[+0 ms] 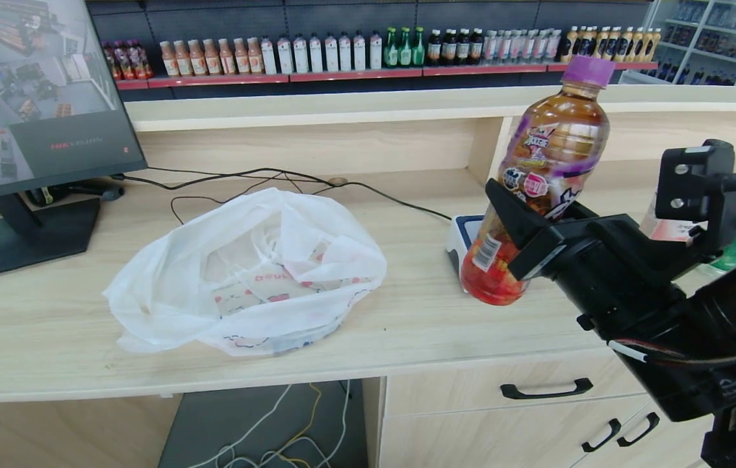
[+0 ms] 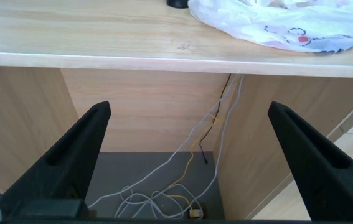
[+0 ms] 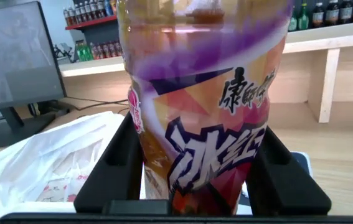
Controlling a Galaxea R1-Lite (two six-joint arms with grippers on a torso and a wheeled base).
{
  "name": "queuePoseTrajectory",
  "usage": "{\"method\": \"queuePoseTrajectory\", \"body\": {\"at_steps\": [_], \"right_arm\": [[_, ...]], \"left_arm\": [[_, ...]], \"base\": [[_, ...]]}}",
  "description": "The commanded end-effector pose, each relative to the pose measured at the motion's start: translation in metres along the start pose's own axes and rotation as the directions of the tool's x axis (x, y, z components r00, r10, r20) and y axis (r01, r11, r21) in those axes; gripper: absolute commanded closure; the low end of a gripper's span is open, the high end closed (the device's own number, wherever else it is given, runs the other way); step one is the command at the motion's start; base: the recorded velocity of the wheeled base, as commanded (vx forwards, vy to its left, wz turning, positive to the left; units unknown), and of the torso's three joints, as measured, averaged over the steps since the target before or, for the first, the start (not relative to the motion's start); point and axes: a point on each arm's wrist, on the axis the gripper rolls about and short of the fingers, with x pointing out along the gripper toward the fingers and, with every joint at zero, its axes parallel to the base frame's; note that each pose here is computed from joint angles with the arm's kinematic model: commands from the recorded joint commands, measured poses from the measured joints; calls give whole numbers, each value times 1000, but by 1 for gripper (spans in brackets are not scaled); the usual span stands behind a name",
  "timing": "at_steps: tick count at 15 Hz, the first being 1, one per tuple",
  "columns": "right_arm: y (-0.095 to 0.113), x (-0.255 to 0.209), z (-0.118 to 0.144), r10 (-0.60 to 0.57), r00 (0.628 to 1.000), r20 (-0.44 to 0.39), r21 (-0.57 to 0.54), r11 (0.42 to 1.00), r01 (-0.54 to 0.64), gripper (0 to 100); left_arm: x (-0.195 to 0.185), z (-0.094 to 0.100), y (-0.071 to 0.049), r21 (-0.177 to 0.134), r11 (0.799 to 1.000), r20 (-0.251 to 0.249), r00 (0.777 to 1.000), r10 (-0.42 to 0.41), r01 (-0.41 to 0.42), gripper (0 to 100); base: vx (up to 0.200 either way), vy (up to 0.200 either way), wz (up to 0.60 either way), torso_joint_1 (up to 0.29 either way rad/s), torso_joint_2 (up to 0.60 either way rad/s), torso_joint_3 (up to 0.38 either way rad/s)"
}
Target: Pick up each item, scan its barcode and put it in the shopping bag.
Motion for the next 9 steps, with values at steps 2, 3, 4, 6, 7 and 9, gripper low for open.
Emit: {"method": "queuePoseTrajectory", "body": {"at_steps": [2,3,4,6,7,9], "right_arm": [[1,2,-3,4,1000,-3,-1,1000,-4,100],[1,2,-3,4,1000,-3,-1,1000,-4,100],[1,2,-3,4,1000,-4,-1,1000,-4,100],[1,2,-3,4,1000,-3,-1,1000,-4,100],[1,2,-3,4,1000,-3,-1,1000,-4,100],[1,2,-3,4,1000,-3,-3,1000,-4,100]], "left_arm": [[0,0,0,-1,1000,0,1000,0,0,0],[0,0,0,-1,1000,0,1000,0,0,0],[0,0,0,-1,1000,0,1000,0,0,0],[0,0,0,-1,1000,0,1000,0,0,0],[0,0,0,-1,1000,0,1000,0,0,0],[0,0,0,1,1000,0,1000,0,0,0]], "base": [[0,200,0,7,7,-2],[0,200,0,2,2,7],[0,200,0,-7,2,2],[0,200,0,5,5,0],[0,200,0,-2,7,7],[0,200,0,5,0,2]]}}
